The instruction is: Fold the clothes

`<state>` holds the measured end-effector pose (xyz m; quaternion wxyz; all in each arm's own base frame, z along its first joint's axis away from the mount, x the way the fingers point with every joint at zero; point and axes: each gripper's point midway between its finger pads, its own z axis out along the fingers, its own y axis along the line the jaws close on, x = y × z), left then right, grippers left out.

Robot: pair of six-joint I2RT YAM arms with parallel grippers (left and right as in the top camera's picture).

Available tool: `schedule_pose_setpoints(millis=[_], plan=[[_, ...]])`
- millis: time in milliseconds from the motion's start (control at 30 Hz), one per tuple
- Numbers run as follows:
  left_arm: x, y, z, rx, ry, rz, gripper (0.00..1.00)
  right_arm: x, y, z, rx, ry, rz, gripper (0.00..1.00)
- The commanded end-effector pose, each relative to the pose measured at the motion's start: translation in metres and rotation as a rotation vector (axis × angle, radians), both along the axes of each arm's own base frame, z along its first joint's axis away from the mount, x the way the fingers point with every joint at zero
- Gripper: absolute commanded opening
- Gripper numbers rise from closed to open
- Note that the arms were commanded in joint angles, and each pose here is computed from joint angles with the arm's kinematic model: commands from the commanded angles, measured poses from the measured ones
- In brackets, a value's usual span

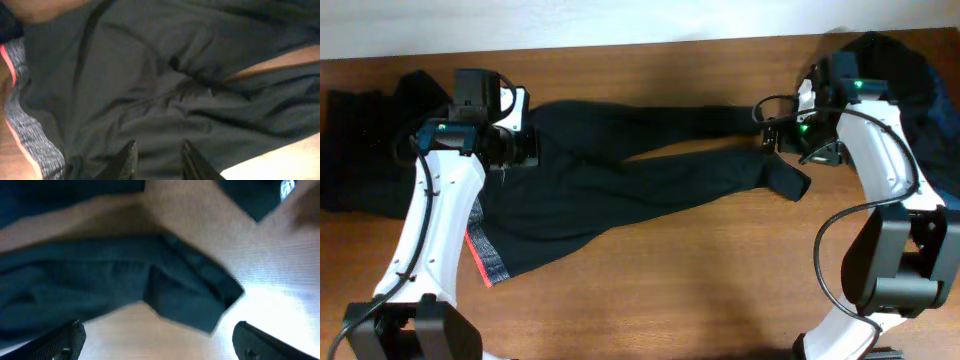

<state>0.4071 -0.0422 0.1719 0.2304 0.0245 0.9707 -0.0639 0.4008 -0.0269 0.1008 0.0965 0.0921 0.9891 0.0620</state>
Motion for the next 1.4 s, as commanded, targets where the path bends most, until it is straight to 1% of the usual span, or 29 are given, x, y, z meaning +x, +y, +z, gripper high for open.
schedule_pose_setpoints(millis=[0,100,233,500,733,933,1033,1267,1367], plan=[[0.006,0.002,0.013,0.012,-0.045,-0.005,0.33,-0.008,-0.003,-0.025,-0.008,0.035,-0.014,0.99],[0.007,0.006,0.011,0.034,-0.045,0.007,0.34,-0.019,-0.007,-0.048,-0.031,0.063,-0.047,0.98],[0.007,0.009,0.006,0.053,-0.033,0.016,0.34,-0.031,-0.017,-0.063,-0.039,0.096,-0.125,0.96],[0.009,0.009,-0.005,0.054,-0.012,0.015,0.34,-0.039,-0.045,-0.066,-0.017,0.113,-0.285,0.85],[0.011,0.009,-0.022,0.056,0.032,0.014,0.34,-0.036,-0.036,-0.065,0.031,0.104,-0.278,0.72],[0.011,0.007,-0.028,0.049,0.049,0.010,0.35,-0.033,-0.034,-0.067,0.045,0.093,-0.289,0.66],[0.011,0.004,-0.028,0.029,0.049,0.001,0.34,-0.033,-0.031,-0.068,0.057,0.091,-0.289,0.59],[0.011,0.003,-0.028,0.026,0.049,-0.001,0.35,-0.033,-0.022,-0.082,0.111,0.069,-0.279,0.56],[0.011,0.003,-0.028,0.027,0.049,-0.001,0.35,-0.029,-0.020,-0.083,0.125,0.046,-0.275,0.52]])
